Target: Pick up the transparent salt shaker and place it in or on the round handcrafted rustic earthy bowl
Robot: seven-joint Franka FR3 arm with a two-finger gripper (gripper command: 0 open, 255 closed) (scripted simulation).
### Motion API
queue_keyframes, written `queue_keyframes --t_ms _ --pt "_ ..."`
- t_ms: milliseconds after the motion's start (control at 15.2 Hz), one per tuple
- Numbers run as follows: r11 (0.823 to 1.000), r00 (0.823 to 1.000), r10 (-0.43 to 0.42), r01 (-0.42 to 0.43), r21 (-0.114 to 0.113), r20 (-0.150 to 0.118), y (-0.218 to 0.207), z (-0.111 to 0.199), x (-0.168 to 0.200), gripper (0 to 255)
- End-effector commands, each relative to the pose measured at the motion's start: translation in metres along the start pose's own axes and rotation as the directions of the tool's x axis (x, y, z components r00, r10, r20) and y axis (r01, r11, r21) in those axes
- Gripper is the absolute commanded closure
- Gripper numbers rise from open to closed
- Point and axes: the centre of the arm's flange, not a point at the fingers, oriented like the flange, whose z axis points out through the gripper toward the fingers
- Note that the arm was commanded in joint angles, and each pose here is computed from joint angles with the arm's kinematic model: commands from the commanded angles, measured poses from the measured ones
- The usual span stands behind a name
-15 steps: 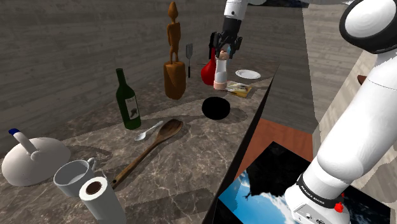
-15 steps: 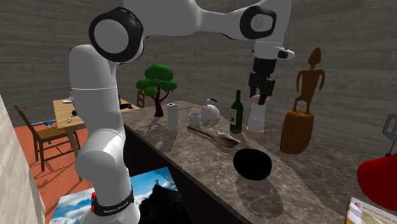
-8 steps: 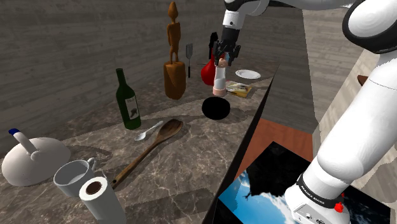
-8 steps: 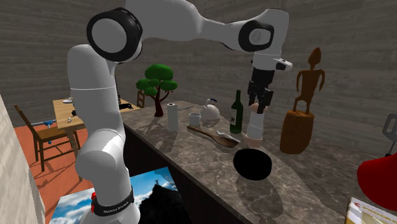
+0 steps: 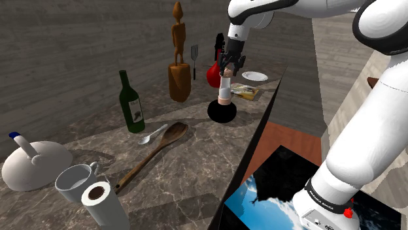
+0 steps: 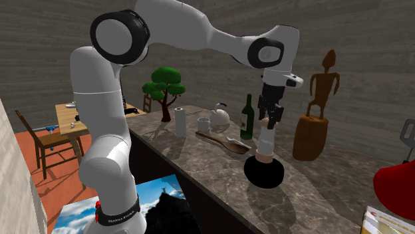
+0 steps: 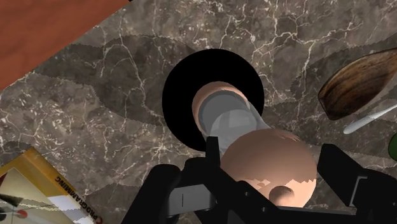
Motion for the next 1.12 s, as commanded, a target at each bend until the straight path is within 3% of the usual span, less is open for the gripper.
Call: queue_keyframes --t_ms 0,198,660,726,1056 --pt "1.000 1.000 0.000 0.000 0.000 -0.001 0.002 0.010 0.000 255" --pt "1.000 1.000 0.000 0.000 0.000 -0.001 0.005 0.027 0.000 255" --pt "1.000 1.000 0.000 0.000 0.000 -0.001 0.005 0.027 0.000 255" --pt "1.000 1.000 0.000 0.000 0.000 -0.001 0.005 0.027 0.000 0" --pt "1.000 1.000 0.000 0.000 0.000 -0.001 0.005 0.027 0.000 0"
